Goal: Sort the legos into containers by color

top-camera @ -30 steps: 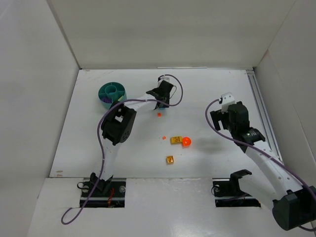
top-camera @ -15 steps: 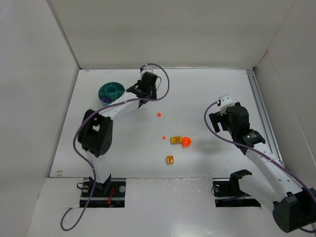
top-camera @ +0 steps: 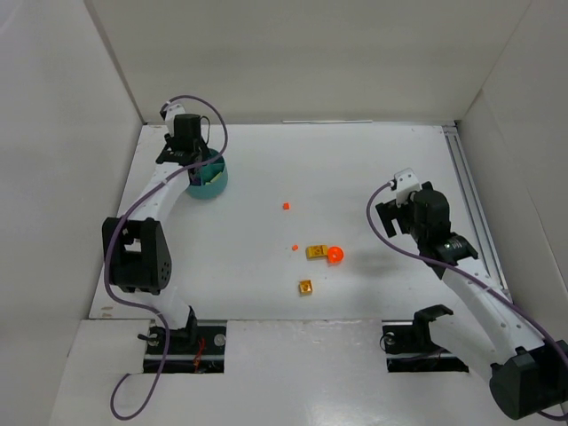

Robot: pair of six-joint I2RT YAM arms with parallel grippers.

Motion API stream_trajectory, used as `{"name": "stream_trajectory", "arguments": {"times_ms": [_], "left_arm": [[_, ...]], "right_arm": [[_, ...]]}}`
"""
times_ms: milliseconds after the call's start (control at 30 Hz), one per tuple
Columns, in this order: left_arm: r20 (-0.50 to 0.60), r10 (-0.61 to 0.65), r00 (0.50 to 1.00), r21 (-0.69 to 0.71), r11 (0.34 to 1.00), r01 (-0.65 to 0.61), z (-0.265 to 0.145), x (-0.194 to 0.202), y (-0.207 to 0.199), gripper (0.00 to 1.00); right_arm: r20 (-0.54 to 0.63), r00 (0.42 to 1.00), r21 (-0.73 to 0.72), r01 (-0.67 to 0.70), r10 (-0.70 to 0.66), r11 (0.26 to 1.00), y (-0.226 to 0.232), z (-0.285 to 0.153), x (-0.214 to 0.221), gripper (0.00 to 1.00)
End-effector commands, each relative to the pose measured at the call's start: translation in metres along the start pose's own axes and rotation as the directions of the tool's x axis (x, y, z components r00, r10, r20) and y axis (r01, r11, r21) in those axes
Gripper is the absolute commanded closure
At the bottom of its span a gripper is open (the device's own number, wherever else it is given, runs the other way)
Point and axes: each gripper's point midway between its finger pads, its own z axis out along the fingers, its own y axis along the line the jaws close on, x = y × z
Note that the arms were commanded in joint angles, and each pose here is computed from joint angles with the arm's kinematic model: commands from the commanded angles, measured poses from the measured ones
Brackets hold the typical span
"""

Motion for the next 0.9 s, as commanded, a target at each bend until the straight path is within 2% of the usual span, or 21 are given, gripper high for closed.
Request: {"name": "stream_trajectory", "arguments": {"times_ms": [0, 300, 433, 533, 567, 600, 733, 867], "left_arm": [[-0.004, 0.006, 1.0, 0.035, 0.999, -0.006, 0.009, -0.003, -0.007, 0.74], [-0.037, 0.016, 0.999, -0.063, 0.998, -0.018, 0.033, 0.005, 0.005, 0.69], [-0.028, 0.012, 1.0, -0.059, 0.998, -0.014, 0.032, 0.0, 0.003, 0.66], [-0.01, 0.007, 1.0, -0.061, 0.998, -0.007, 0.028, -0.005, 0.005, 0.51], [-0.01, 0.007, 1.0, -0.061, 0.998, -0.007, 0.028, -0.005, 0.005, 0.51], [-0.01, 0.007, 1.0, -0.061, 0.998, -0.007, 0.028, -0.005, 0.005, 0.45], [-0.002, 0.006, 1.0, -0.071, 0.997, -0.006, 0.027, -0.009, 0.006, 0.34], [0.029, -0.009, 1.0, -0.042, 0.999, 0.011, 0.012, -0.025, 0.002, 0.27]], "right_arm": [[0.058, 0.998, 0.029, -0.012, 0.01, 1.0, -0.007, 0.001, -0.013, 0.0], [0.057, 0.998, 0.03, -0.003, 0.001, 1.0, -0.007, 0.001, -0.013, 0.0], [0.049, 0.999, 0.027, -0.001, -0.001, 1.0, -0.006, 0.002, -0.009, 0.0], [0.052, 0.999, 0.018, 0.0, -0.001, 1.0, -0.004, 0.002, -0.009, 0.0], [0.06, 0.998, 0.021, -0.002, 0.001, 1.0, -0.005, 0.0, -0.011, 0.0], [0.064, 0.998, 0.011, -0.001, 0.001, 1.0, -0.004, 0.0, -0.012, 0.0], [0.067, 0.998, 0.003, 0.008, -0.008, 1.0, -0.002, 0.0, -0.012, 0.0], [0.099, 0.995, -0.026, 0.028, -0.025, 0.999, 0.002, -0.002, -0.017, 0.0]]}}
